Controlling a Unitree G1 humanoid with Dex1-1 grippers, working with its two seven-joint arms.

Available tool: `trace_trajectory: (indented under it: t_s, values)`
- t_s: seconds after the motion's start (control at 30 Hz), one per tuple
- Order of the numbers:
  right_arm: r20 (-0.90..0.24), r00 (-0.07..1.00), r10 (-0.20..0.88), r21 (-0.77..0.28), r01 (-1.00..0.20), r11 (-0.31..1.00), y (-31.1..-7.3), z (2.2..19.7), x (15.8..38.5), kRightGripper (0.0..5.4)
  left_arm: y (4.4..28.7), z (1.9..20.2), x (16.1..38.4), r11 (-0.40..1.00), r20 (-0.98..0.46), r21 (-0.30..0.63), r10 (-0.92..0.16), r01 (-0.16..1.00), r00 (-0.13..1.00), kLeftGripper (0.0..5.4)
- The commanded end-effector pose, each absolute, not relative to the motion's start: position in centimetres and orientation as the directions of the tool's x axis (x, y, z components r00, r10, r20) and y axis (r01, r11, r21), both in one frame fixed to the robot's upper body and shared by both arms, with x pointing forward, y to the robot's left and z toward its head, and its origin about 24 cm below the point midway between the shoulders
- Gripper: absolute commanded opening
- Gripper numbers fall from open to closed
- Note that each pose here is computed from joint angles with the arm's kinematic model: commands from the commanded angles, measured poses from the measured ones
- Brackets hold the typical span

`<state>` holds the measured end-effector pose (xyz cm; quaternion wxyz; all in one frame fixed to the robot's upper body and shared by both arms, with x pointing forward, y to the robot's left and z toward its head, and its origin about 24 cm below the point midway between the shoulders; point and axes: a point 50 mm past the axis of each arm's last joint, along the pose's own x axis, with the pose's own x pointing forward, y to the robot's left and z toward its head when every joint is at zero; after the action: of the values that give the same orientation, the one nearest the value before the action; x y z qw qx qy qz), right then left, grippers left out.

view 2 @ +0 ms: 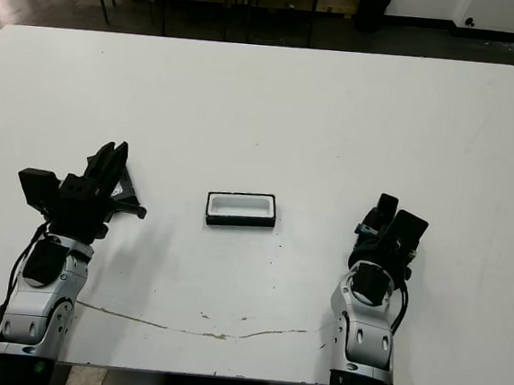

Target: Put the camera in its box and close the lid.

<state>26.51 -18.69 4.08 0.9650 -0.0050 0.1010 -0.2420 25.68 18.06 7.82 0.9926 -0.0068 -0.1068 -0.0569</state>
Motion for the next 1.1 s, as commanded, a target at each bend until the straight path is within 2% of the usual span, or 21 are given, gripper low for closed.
trace_trajectory:
  t_s: [0.03,0.17,0.53,0.67,0.77,0.93,1.1]
  values:
    - [-0.272,0.853,-0.447,-0.126,0.429,0.895,-19.0,2.4,25.8,0.98,18.3,7.0,25.4,0.995,0.174,-0.011,-0.099,0.102,0.980,0.00]
    - [-0.272,0.858,-0.435,-0.165,0.404,0.900,-19.3,2.5,25.8,0.34,18.2,7.0,25.4,0.995,0.173,-0.016,-0.097,0.101,0.980,0.00]
    - [-0.237,0.878,-0.416,-0.237,0.363,0.901,-20.3,2.5,25.3,0.33,18.2,6.8,25.3,0.995,0.169,-0.023,-0.095,0.101,0.981,0.00]
    - [-0.149,0.906,-0.395,-0.217,0.360,0.907,-20.8,3.8,25.3,0.33,18.2,6.9,25.3,0.995,0.169,-0.012,-0.095,0.099,0.981,0.00]
    - [-0.036,0.949,-0.312,-0.169,0.302,0.938,-21.4,5.2,25.2,0.31,18.2,6.8,25.3,0.995,0.168,-0.016,-0.096,0.100,0.981,0.00]
    - [0.095,0.985,-0.143,-0.107,0.153,0.982,-21.8,9.0,24.9,0.31,18.2,6.8,25.3,0.995,0.170,-0.012,-0.097,0.100,0.981,0.00]
    - [0.194,0.974,0.113,-0.120,-0.091,0.989,-21.7,11.9,25.2,0.31,18.3,6.9,25.3,0.995,0.167,0.000,-0.098,0.099,0.981,0.00]
